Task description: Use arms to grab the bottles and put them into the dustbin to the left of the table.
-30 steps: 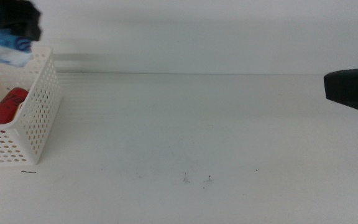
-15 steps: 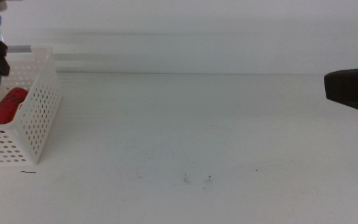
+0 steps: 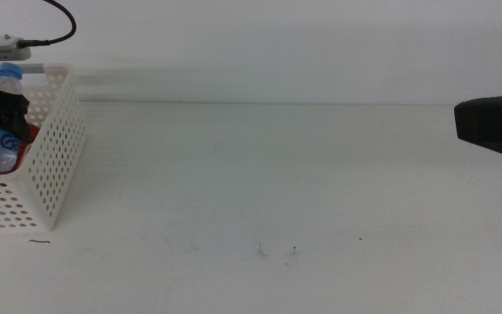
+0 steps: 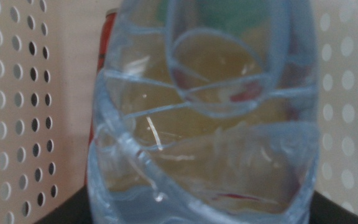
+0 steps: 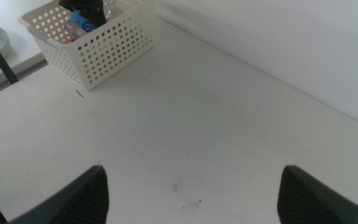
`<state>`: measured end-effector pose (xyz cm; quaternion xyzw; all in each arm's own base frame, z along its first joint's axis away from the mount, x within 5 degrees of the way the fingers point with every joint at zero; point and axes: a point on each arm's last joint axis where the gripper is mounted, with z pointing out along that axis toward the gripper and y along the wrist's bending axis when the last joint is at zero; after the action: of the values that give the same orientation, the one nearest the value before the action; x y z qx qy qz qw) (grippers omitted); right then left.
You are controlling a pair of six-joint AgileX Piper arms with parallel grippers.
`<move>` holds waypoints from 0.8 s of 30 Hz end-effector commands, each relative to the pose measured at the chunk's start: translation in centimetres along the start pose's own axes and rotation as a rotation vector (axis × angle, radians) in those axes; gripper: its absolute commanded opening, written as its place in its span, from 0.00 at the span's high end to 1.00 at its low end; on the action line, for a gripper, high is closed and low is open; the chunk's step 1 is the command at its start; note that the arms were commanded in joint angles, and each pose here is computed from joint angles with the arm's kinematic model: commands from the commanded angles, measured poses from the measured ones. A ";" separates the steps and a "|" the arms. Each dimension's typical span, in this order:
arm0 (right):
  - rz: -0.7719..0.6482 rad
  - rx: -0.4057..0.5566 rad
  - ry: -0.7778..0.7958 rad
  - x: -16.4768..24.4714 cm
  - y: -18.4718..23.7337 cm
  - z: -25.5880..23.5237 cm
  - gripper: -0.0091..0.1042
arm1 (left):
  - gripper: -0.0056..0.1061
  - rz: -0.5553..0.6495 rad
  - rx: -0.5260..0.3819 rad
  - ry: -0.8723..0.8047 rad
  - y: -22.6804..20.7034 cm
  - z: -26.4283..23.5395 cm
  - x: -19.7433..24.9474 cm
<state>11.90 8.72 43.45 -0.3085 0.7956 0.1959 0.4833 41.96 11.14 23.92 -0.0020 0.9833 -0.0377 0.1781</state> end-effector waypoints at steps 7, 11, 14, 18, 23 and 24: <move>-0.012 0.003 -0.017 -0.3 0.0 -0.2 0.16 | 0.11 0.029 0.004 -0.032 -0.4 -1.1 -0.5; -0.012 0.003 -0.017 -0.3 0.0 -0.2 0.16 | 0.11 0.060 -0.002 -0.009 -1.2 -1.0 -0.5; -0.012 0.003 -0.017 -0.3 0.0 -0.2 0.16 | 0.11 0.071 -0.008 0.012 -1.6 -1.5 -0.3; -0.012 0.003 -0.016 -0.3 0.0 -0.2 0.16 | 0.11 0.057 -0.036 -0.010 -2.5 -3.5 -0.3; -0.012 0.003 -0.016 -0.3 0.0 -0.2 0.16 | 0.11 0.040 -0.017 -0.093 -4.5 -7.3 -0.4; -0.012 0.003 -0.016 -0.3 0.0 -0.2 0.16 | 0.11 0.047 -0.003 -0.104 -5.1 -8.0 -0.3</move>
<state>11.90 8.72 43.45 -0.3085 0.7956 0.1959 0.4833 40.10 7.69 29.98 0.0215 0.9772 -0.0194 0.2102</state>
